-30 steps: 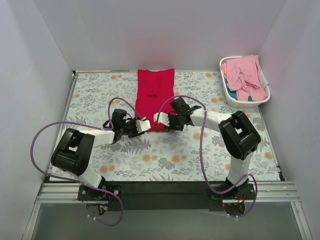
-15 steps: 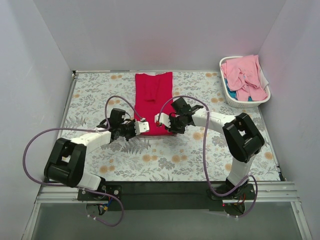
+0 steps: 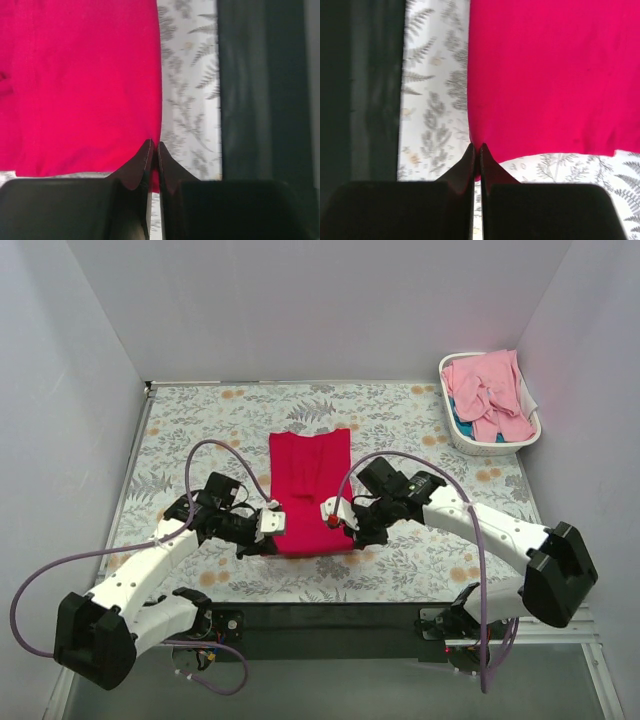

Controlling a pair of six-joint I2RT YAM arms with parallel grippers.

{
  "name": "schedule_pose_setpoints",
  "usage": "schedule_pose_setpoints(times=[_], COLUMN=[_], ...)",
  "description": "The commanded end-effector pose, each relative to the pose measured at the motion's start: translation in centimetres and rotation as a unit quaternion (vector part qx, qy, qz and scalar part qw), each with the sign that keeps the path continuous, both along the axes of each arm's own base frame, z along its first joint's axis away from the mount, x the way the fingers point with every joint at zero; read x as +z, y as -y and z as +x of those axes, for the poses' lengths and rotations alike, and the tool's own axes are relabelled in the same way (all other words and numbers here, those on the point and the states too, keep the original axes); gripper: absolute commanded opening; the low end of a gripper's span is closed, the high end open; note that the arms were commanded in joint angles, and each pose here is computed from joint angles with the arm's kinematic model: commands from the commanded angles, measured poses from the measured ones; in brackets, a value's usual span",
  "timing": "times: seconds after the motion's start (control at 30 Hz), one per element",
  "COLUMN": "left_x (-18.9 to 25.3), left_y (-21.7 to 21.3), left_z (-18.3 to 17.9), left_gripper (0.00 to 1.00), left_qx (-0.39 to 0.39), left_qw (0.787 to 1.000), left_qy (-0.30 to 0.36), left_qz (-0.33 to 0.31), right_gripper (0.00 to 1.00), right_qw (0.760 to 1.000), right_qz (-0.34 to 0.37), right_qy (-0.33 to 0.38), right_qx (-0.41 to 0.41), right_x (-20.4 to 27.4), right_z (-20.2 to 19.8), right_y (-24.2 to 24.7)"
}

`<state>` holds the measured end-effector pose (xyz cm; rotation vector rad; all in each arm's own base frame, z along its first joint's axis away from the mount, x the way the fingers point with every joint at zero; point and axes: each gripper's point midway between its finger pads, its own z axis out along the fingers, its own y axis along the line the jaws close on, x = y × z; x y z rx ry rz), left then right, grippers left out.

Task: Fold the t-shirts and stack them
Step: Fold the tshirt

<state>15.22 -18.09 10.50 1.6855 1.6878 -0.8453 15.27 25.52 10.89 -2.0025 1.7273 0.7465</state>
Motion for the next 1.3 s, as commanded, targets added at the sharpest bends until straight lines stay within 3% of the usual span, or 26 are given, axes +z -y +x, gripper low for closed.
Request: schedule_pose_setpoints(times=[0.0, 0.07, 0.2, 0.43, 0.63, 0.8, 1.0, 1.07, 1.27], left_x=[2.2, 2.7, 4.2, 7.3, 3.0, -2.9, -5.8, -6.1, -4.9], left_y=[-0.6, -0.7, 0.0, -0.9, -0.7, -0.9, -1.4, -1.5, -0.6], left_z=[-5.4, -5.3, -1.4, 14.0, 24.0, 27.5, 24.4, 21.3, 11.6], left_gripper=[0.00, 0.00, 0.00, 0.00, 0.00, 0.00, 0.01, 0.01, 0.00], left_qx=[-0.034, -0.024, 0.024, 0.115, 0.155, 0.186, 0.185, 0.174, 0.135], left_qw=[0.995, 0.995, 0.996, 0.992, 0.988, 0.982, 0.980, 0.980, 0.983], left_qy=[-0.091, -0.094, -0.084, -0.027, 0.002, -0.020, -0.072, -0.090, -0.123], left_qz=[-0.014, -0.010, -0.001, -0.044, -0.021, 0.002, 0.027, 0.034, 0.029], right_gripper=[0.01, 0.01, 0.01, 0.01, 0.01, 0.01, 0.01, 0.01, 0.01], right_qw=[0.999, 0.999, 1.000, 0.999, 0.999, 0.998, 0.996, 0.995, 0.988], right_qz=[0.002, 0.012, 0.024, 0.021, 0.004, -0.032, -0.052, -0.050, -0.036], right_qy=[-0.043, -0.035, -0.012, 0.007, 0.017, 0.001, -0.047, -0.057, -0.133], right_qx=[0.012, 0.006, -0.008, -0.028, -0.040, -0.055, -0.060, -0.062, -0.070], right_x=[1.7, 2.9, 4.2, 4.5, 0.6, -4.7, -8.1, -8.0, -7.4], right_z=[-3.6, -3.2, -0.1, 9.4, 18.3, 22.2, 20.2, 18.8, 9.5], right_y=[0.9, 0.6, 0.3, -1.0, -2.2, -1.7, -1.0, -1.1, -0.8])
